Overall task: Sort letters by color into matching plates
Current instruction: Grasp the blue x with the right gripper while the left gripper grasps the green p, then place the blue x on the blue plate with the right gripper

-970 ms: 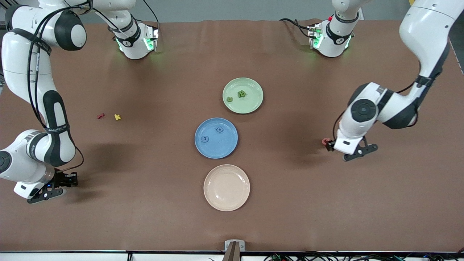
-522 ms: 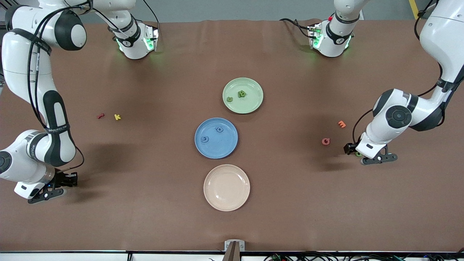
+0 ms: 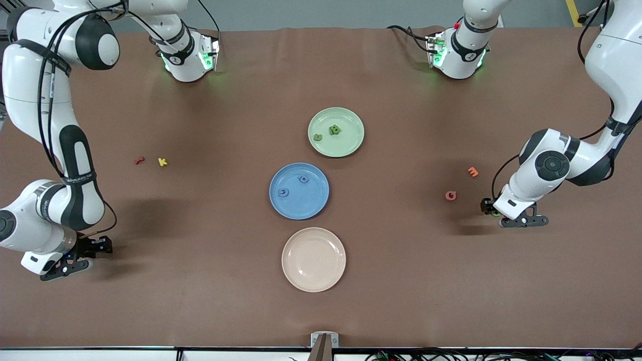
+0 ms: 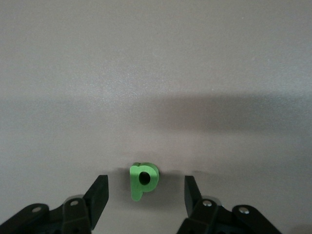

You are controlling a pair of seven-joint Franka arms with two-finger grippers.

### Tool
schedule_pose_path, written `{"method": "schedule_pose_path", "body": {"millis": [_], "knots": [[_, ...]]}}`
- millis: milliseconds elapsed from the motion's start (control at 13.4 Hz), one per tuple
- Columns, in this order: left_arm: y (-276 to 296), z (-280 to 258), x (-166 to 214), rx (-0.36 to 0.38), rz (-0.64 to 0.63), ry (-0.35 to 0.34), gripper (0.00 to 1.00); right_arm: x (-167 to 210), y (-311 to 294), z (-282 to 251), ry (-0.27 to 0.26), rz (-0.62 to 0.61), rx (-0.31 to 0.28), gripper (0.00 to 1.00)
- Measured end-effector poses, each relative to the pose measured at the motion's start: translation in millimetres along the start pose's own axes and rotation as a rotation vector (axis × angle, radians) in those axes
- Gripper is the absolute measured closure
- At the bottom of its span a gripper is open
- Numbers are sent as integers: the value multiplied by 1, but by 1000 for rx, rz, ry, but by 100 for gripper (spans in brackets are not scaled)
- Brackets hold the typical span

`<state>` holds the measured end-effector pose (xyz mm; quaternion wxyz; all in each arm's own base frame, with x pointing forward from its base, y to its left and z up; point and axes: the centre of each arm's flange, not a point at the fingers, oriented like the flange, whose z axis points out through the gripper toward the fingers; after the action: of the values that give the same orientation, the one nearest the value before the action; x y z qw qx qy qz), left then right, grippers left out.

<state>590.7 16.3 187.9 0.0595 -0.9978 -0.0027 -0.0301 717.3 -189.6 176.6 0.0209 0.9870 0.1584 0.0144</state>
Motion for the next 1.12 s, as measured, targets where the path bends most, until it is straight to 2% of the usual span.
{"method": "schedule_pose_path", "body": {"millis": [299,448,597,746,1119], "knots": [[-20,5,-1,-3,6,-6,35,-6,2,1,-45,8,33,45],[-24,7,0,-13,-2,0,36,-8,4,1,-51,10,37,45],[-24,6,0,-14,-1,2,37,-8,5,1,-51,11,37,49],[-23,6,0,-15,0,3,37,-7,5,-1,-49,11,35,66],[-21,5,1,-21,-1,7,38,-7,5,-1,-49,11,35,67]]}}
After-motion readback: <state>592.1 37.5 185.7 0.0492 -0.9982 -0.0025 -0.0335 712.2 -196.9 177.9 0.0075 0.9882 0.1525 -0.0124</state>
